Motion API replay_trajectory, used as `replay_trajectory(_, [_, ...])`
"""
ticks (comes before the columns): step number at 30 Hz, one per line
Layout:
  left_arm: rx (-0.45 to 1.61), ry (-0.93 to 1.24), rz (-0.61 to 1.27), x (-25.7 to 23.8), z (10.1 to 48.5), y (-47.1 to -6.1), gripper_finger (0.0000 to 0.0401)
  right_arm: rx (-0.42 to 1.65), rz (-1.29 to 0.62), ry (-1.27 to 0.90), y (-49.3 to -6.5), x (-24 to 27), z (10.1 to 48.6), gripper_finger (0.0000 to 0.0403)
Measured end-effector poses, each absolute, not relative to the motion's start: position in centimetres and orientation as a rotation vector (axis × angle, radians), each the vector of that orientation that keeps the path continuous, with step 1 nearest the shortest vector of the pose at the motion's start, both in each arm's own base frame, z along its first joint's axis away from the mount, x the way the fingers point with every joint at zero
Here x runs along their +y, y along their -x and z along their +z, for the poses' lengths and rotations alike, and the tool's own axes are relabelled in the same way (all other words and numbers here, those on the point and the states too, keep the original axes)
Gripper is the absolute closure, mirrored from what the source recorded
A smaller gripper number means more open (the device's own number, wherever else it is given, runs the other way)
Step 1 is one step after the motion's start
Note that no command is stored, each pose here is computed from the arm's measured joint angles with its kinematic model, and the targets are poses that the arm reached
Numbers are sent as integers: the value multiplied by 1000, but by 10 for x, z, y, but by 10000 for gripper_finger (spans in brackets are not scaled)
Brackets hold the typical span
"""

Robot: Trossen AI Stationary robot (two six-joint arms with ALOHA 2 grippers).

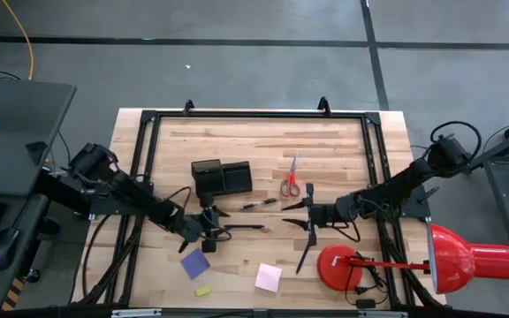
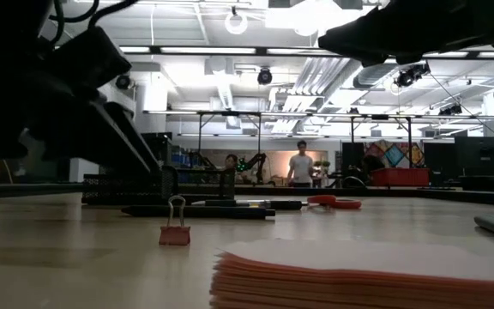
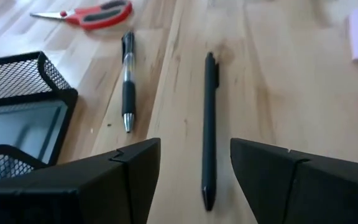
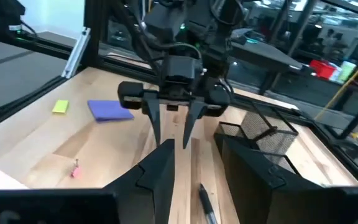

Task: Pick and place office supplies into organizer
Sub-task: Put top pen black into the desk organizer

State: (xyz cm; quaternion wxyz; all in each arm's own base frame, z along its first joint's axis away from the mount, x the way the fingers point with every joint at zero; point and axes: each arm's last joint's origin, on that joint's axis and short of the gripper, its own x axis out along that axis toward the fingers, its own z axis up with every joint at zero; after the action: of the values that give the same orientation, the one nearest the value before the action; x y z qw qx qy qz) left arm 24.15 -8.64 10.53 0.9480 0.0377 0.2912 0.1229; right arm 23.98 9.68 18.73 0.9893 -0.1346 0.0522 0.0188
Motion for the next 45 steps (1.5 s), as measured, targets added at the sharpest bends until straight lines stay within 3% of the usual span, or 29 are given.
replay_trajectory(23, [717, -158, 280, -95, 88, -264, 217, 120, 26, 254, -239, 98, 186, 277])
replay_trajectory(29, [762, -64, 283, -83, 87, -267, 223, 119, 30, 254, -239, 98, 186, 277])
replay_trajectory(35, [768, -19, 260, -79, 86, -269, 267, 119, 31, 254, -239, 98, 186, 277])
replay_trajectory(45, [789, -17, 210, -80, 85, -268, 385, 126, 31, 247, -239, 98, 185, 277])
